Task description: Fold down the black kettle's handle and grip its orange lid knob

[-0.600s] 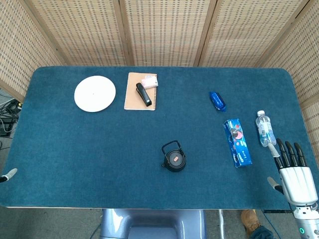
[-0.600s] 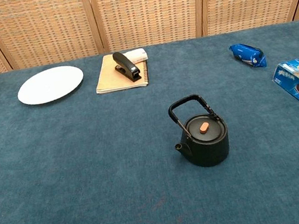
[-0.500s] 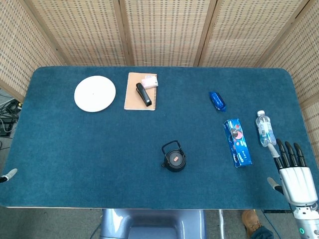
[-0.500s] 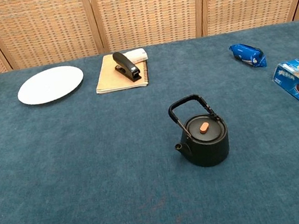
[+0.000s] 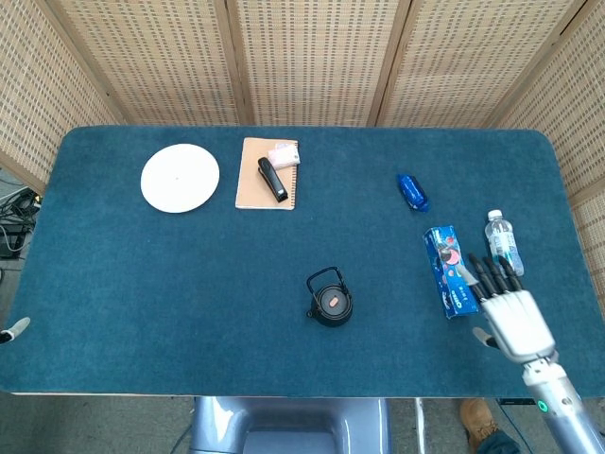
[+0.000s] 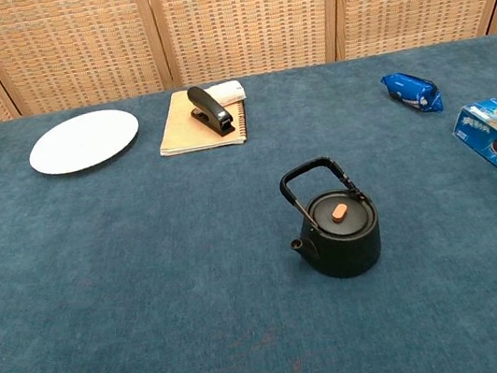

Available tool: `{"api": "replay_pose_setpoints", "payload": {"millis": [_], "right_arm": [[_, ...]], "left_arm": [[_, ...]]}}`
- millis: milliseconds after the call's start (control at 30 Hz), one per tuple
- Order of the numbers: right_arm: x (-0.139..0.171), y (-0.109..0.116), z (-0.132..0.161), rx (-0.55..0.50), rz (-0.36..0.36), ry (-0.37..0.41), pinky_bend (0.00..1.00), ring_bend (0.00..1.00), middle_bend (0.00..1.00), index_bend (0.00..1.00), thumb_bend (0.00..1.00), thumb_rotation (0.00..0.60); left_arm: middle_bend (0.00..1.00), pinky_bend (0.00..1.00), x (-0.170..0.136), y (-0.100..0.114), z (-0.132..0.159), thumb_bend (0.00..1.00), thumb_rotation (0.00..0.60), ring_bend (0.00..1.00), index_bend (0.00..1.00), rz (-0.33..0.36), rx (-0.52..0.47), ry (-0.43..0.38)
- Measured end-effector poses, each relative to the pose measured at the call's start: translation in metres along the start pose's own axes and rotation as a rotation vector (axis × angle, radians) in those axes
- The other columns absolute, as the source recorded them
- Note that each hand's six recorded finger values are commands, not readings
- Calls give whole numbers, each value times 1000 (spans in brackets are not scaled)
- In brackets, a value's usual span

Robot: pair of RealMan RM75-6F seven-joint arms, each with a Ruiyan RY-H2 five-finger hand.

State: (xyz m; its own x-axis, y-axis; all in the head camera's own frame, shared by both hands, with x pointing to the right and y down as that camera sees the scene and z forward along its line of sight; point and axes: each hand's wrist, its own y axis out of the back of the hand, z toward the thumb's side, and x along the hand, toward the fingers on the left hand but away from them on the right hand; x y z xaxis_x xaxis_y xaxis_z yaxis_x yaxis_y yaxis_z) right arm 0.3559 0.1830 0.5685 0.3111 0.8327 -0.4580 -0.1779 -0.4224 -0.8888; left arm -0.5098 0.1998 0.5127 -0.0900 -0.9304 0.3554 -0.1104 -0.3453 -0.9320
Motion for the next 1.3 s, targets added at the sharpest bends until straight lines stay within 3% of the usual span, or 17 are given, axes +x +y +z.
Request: {"api": "replay_pose_setpoints", "payload": {"millis": [267, 467, 700, 900, 1300], "right_arm": [[-81, 10, 61, -78, 237, 220, 0, 0, 0, 0, 0, 600], [-126, 20, 108, -158, 361, 306, 0, 0, 0, 0, 0, 600], [-160, 24, 146, -232, 423, 327, 0, 0, 0, 0, 0, 600], [-176, 11, 166, -271, 489, 307, 0, 0, 0, 0, 0, 600], [-195, -12, 210, -224, 593, 276, 0, 0, 6, 37, 0, 600]], "left_arm": [[0, 0, 8, -6, -6, 0, 600, 0, 0, -25, 10, 27], [0, 0, 12, -9, -9, 0, 600, 0, 0, -35, 12, 39], [0, 0, 15, -10, -12, 0, 600, 0, 0, -41, 10, 50], [0, 0, 17, -12, -13, 0, 600, 0, 0, -46, 9, 52], [0, 0, 21, -13, -17, 0, 600, 0, 0, -54, 5, 65]]}}
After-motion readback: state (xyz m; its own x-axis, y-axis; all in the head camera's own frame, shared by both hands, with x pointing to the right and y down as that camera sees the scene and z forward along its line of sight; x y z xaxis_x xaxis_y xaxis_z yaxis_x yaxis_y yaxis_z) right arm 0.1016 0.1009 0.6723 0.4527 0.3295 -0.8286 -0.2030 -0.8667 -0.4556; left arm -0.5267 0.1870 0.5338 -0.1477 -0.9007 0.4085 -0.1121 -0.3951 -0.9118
